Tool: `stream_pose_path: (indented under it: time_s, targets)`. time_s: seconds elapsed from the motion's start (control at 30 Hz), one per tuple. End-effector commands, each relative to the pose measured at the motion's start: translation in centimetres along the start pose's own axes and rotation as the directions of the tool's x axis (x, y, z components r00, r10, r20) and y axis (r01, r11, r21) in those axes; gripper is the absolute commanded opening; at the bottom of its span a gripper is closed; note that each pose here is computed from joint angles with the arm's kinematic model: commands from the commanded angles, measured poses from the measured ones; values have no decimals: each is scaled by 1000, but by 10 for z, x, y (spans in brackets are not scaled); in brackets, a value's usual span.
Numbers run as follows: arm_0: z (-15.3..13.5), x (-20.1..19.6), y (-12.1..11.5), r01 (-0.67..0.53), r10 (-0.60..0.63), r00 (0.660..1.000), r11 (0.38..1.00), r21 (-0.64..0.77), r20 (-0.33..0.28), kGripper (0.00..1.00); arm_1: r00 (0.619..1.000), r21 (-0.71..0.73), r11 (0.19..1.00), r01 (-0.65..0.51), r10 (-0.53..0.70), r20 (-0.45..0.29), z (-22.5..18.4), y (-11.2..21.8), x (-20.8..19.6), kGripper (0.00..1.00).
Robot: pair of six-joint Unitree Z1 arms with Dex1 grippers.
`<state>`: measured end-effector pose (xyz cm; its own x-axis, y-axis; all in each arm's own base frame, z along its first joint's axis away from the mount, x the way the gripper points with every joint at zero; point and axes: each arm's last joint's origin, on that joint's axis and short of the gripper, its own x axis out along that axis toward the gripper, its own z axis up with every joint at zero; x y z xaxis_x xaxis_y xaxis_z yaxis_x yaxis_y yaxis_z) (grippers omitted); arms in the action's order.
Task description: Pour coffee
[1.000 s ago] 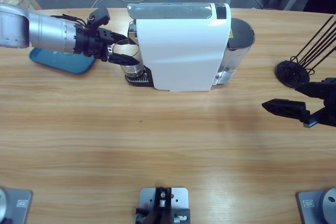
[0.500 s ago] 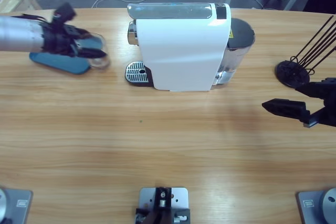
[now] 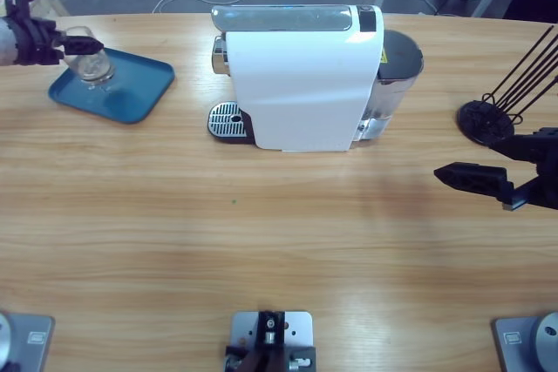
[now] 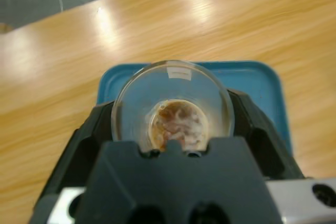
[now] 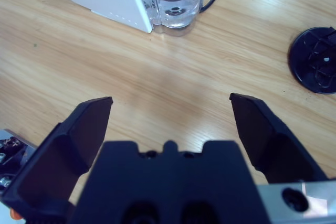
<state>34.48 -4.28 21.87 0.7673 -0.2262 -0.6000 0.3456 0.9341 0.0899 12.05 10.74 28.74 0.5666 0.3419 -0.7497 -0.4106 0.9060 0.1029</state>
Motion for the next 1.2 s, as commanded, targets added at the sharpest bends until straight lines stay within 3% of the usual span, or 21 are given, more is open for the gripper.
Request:
stream_pose_path:
  time_s: [0.03,0.2,0.6,0.63,0.67,0.7,0.83,0.93,0.97,1.0,1.03,1.1,1.2]
  targets:
    - [-9,23,1,-41,39,998,998,-48,-51,0,998,-16,1000,26,-27,-55,-8,0,13,1000]
    - [-4,37,-4,-22,20,999,999,-35,-48,0,998,-15,999,28,-29,-58,-7,1,14,1000]
    - [-21,46,-11,18,-21,994,999,-33,-104,0,998,-14,1000,23,-23,-60,-8,1,13,1000]
    - [-20,47,-11,25,-28,994,999,-32,-101,345,998,-14,1000,23,-24,-61,-8,1,14,1000]
    - [-20,48,-12,29,-32,994,999,-31,-101,845,998,-14,1000,23,-24,-61,-8,1,14,1000]
    - [-21,46,-13,30,-33,994,999,-32,-103,971,998,-14,1000,23,-24,-62,-8,1,14,1000]
    - [-17,29,-13,16,-19,997,999,-35,-79,982,998,-13,1000,21,-22,-56,-8,0,12,1000]
    - [-7,7,-10,-1,0,1000,999,-37,-25,1000,999,-10,1000,19,-19,-41,-10,-1,8,1000]
    - [0,-6,-8,-11,12,1000,998,-55,7,1000,999,-9,1000,20,-20,-35,-11,-2,6,1000]
    - [22,-47,-9,-19,32,994,993,-119,105,1000,999,-5,999,48,-48,2,-13,-7,-3,1000]
    - [33,-69,-15,-10,28,991,990,-137,133,1000,998,-2,998,56,-56,19,-15,-8,-7,1000]
    - [41,-105,-27,-17,40,988,989,-149,152,1000,998,-1,998,57,-57,38,-16,-10,-11,1000]
    - [30,-158,-49,16,1,993,988,-150,115,1000,996,-25,997,78,-77,52,-13,-11,-20,1000]
